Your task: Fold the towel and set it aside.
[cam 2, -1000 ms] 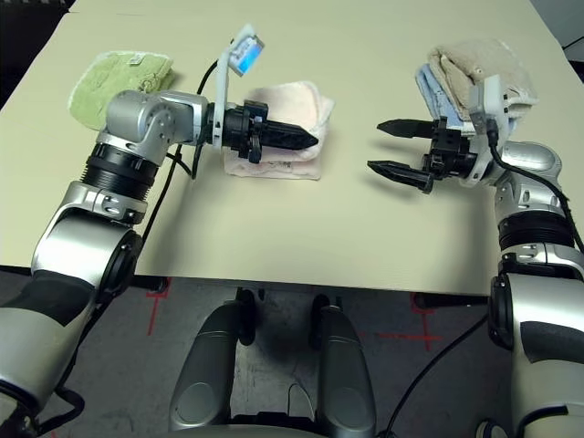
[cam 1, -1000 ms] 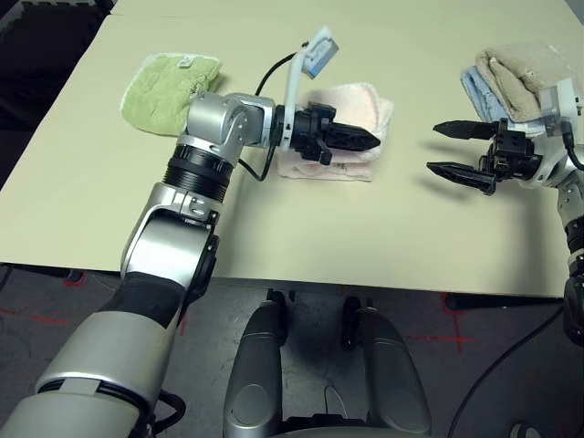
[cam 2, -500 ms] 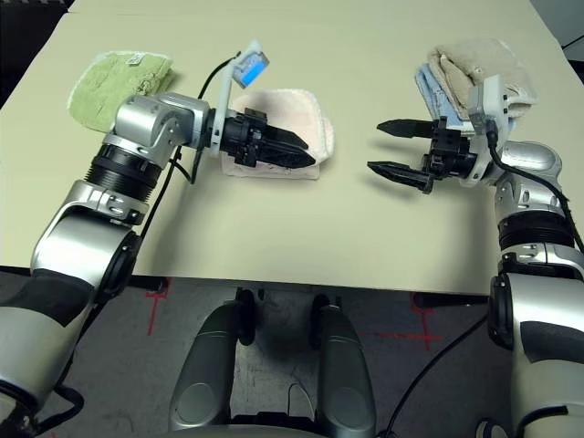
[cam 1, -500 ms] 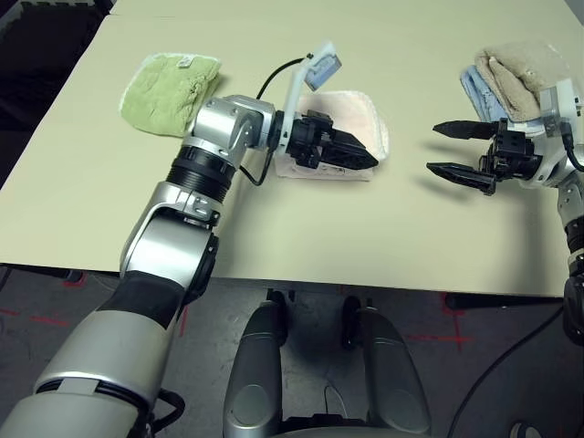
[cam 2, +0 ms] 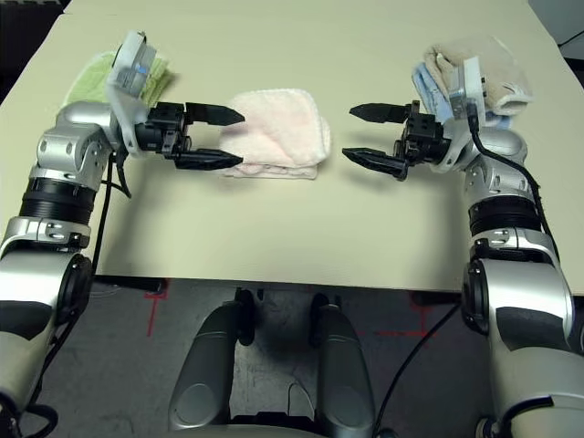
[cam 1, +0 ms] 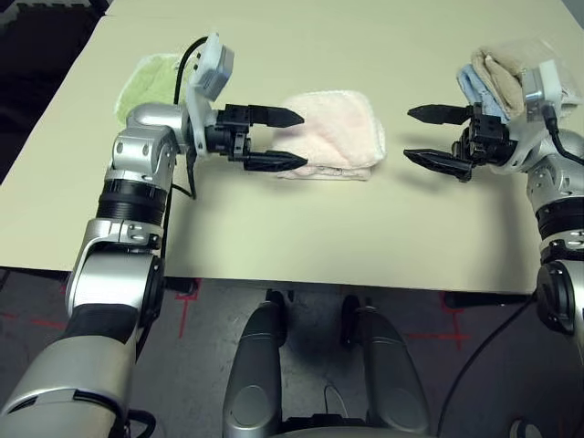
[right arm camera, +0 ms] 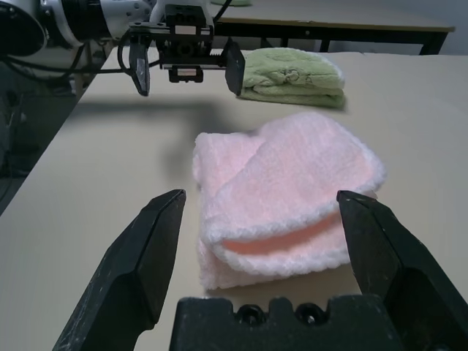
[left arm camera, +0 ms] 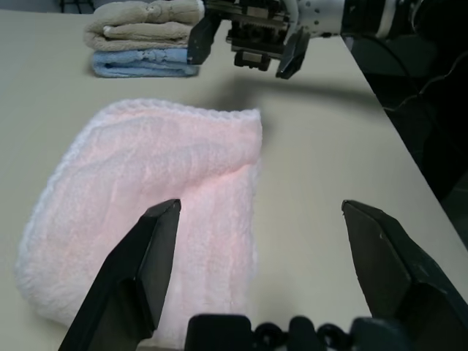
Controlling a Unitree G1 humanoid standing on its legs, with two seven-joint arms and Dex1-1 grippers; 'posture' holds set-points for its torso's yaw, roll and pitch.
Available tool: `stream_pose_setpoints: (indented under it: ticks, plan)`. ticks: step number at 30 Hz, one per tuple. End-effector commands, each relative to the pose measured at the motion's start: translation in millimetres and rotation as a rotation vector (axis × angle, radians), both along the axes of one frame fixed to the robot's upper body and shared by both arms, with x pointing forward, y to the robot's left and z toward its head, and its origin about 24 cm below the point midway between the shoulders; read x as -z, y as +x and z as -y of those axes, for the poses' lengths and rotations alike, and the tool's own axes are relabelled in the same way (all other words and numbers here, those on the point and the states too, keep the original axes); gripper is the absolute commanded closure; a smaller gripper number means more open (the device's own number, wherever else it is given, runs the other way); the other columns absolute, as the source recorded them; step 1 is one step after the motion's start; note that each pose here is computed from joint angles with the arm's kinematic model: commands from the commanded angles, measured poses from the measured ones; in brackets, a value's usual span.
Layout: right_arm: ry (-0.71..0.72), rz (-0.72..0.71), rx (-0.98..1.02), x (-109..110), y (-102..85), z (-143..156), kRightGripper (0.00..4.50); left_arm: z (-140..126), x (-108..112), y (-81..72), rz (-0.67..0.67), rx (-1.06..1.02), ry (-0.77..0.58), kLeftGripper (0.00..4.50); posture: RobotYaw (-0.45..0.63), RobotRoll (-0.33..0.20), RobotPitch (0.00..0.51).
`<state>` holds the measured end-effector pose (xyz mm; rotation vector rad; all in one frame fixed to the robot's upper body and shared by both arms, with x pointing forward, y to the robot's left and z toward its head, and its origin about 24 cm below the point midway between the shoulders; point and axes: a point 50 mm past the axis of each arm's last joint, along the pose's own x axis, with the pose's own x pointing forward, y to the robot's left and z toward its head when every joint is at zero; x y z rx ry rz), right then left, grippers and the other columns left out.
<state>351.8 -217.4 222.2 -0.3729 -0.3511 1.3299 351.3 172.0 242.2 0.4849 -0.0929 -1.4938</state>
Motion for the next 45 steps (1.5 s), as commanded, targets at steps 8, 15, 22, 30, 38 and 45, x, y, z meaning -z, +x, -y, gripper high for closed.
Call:
stream_pose_setpoints:
  ticks: [8,15,22,30,38,45]
  plan:
    - [-0.087,0.025,-0.034,-2.1,-1.7,-2.3,2.15,-13.8,9.7,1.9,-0.013,-0.008,0.026,0.00,0.06,0.000,0.290]
    - [-0.090,0.008,-0.054,2.8,0.2,-9.0,4.47,-12.6,9.1,7.2,0.002,-0.017,0.014,0.00,0.06,0.000,0.298]
    - [-0.084,0.006,-0.074,3.5,1.2,-15.0,4.50,-8.2,8.5,9.8,0.040,0.001,0.006,0.41,0.05,0.000,0.297]
    - [-0.077,0.015,-0.080,0.9,1.4,-16.8,4.50,-9.0,8.7,12.2,0.061,0.000,0.025,3.30,0.04,0.000,0.299]
    - [0.019,-0.009,-0.092,-5.9,9.8,-30.0,4.50,11.3,-4.9,25.3,0.037,-0.048,-0.083,4.47,0.06,0.000,0.295]
    - [0.026,-0.104,-0.039,14.5,19.1,-42.5,4.50,40.4,3.0,35.0,0.014,-0.087,-0.103,4.47,0.06,0.000,0.298]
